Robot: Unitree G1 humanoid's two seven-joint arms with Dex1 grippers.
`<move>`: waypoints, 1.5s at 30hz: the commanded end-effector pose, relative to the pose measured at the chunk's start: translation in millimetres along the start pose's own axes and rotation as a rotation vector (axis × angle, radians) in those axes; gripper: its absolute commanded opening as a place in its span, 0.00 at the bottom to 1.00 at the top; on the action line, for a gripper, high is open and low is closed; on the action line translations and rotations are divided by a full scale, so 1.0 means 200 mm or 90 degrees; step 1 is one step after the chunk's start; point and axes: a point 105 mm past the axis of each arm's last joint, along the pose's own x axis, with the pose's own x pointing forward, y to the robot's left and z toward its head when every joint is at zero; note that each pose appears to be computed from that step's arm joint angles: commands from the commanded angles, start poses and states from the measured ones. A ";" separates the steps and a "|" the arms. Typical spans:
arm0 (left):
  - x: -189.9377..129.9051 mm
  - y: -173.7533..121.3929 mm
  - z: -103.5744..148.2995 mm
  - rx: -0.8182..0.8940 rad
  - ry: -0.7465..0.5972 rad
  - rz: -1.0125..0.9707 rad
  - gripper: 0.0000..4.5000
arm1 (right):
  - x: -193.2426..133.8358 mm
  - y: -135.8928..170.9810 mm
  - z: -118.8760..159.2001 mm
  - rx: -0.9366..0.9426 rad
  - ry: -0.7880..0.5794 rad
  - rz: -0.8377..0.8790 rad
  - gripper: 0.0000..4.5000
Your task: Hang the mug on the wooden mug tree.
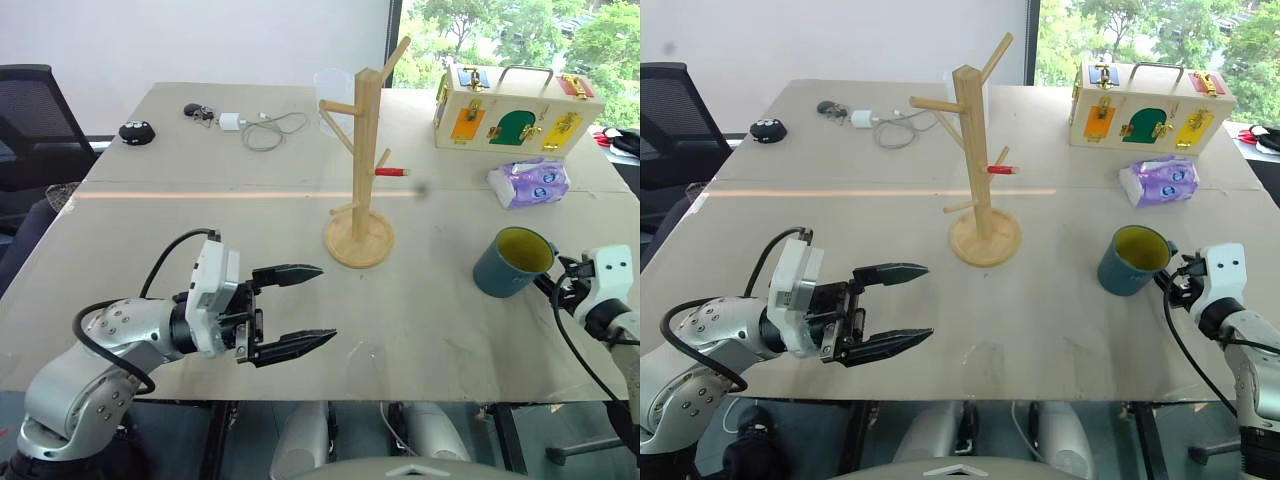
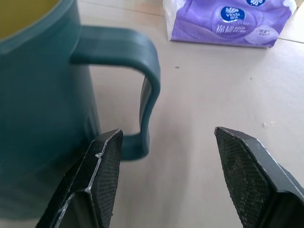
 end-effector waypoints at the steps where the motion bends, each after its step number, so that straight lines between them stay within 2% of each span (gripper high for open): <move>1: 0.03 -0.03 0.05 0.024 -0.004 -0.016 1.00 | 0.04 0.01 0.06 -0.006 -0.041 -0.006 0.69; 2: 0.03 -0.03 0.06 0.024 -0.004 -0.015 1.00 | 0.05 0.02 0.07 -0.005 -0.046 -0.003 0.69; 3: 0.03 -0.03 0.06 0.024 -0.004 -0.015 1.00 | 0.06 0.03 0.07 -0.005 -0.050 -0.001 0.57; 5: 0.03 -0.02 0.06 0.024 -0.003 -0.012 1.00 | 0.08 0.04 0.08 -0.002 -0.062 0.005 0.41; 8: 0.03 -0.02 0.07 0.024 -0.002 -0.009 1.00 | 0.08 0.06 0.11 0.002 -0.081 0.014 0.07; 9: 0.04 -0.02 0.07 0.024 -0.003 -0.008 1.00 | 0.08 0.07 0.11 0.000 -0.085 0.019 0.01; 12: 0.03 -0.02 0.08 0.023 -0.004 -0.002 1.00 | 0.08 0.08 0.14 0.000 -0.096 0.032 0.01; 16: 0.00 0.03 0.08 0.030 -0.023 0.045 1.00 | 0.05 0.16 0.28 -0.013 -0.133 0.102 0.01; 22: -0.12 0.06 0.04 0.009 -0.052 0.099 1.00 | 0.00 0.44 0.65 -0.103 -0.184 0.332 0.01; 29: -0.20 0.07 0.05 -0.037 -0.066 0.103 1.00 | 0.03 0.67 0.86 -0.209 -0.143 0.519 0.01; 33: -0.19 0.04 0.07 -0.037 -0.070 0.100 1.00 | 0.08 0.77 0.98 -0.255 -0.141 0.572 0.01; 37: -0.17 0.02 0.09 -0.031 -0.074 0.111 1.00 | 0.12 0.83 1.02 -0.276 -0.128 0.599 0.01; 45: -0.16 -0.01 0.12 -0.027 -0.081 0.138 1.00 | 0.18 0.92 1.01 -0.295 -0.109 0.625 0.01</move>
